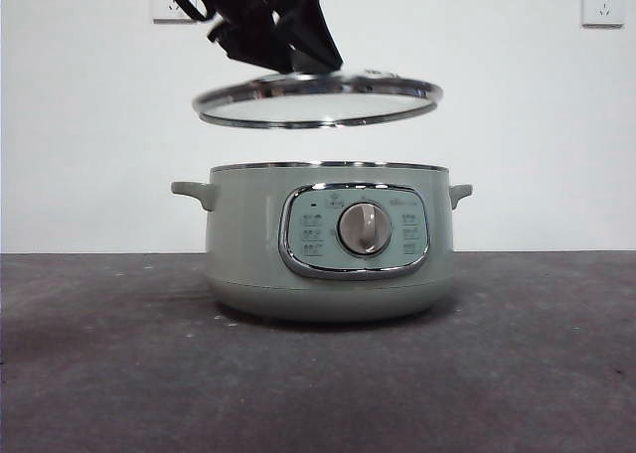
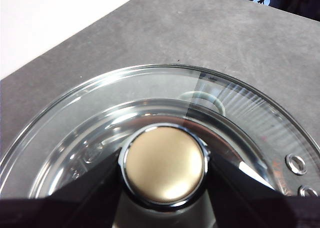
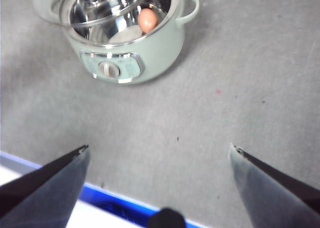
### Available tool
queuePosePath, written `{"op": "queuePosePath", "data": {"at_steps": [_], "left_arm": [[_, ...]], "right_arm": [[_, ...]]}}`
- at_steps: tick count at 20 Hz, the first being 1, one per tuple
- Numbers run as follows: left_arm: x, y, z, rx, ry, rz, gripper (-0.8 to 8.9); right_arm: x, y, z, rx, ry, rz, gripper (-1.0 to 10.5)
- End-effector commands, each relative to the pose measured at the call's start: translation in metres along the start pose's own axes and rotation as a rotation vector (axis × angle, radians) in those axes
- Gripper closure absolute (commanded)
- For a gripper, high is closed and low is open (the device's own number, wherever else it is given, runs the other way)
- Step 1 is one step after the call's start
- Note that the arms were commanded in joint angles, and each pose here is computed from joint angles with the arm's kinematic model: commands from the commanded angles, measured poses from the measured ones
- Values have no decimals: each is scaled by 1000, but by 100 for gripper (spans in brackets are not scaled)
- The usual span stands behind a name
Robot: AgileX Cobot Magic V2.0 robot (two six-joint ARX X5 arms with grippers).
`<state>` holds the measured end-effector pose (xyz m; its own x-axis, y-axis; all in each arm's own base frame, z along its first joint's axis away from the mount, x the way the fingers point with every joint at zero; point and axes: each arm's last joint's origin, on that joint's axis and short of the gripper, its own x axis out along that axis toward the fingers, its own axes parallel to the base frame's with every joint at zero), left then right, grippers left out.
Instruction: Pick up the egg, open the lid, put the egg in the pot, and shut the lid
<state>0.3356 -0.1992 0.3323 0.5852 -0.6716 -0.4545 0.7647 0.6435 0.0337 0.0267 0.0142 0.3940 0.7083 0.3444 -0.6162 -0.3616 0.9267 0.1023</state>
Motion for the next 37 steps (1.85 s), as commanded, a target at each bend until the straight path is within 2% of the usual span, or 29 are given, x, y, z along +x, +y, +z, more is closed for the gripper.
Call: {"op": "queuePosePath", "data": {"at_steps": [1,7,32,33,34,36,37], "left_arm": [[7,1,4,14,-48,16,821],[28,6,-8,7,-22,19,821],[47,6,-26,-20,72,-4,813],[47,6,-27,-22,75,-4,799],[47,6,-26,-24,74,-4,734],[47,6,-26,-28,71,-4,488],[47,6,-26,-28,72,-3,430]], "right_arm": [[-4,-3,-8,39,4,-7,478],[-10,-4,-13,49,-20,0,478],[-10,-4,-13,47,-20,-1,478],[-10,-4,-13,46,-20,-1,478],[-10,-4,-13,45,-20,-1,478],[-10,-4,-13,44,-20,-1,478],[-10,-4,-13,44,-20,-1,478]]}}
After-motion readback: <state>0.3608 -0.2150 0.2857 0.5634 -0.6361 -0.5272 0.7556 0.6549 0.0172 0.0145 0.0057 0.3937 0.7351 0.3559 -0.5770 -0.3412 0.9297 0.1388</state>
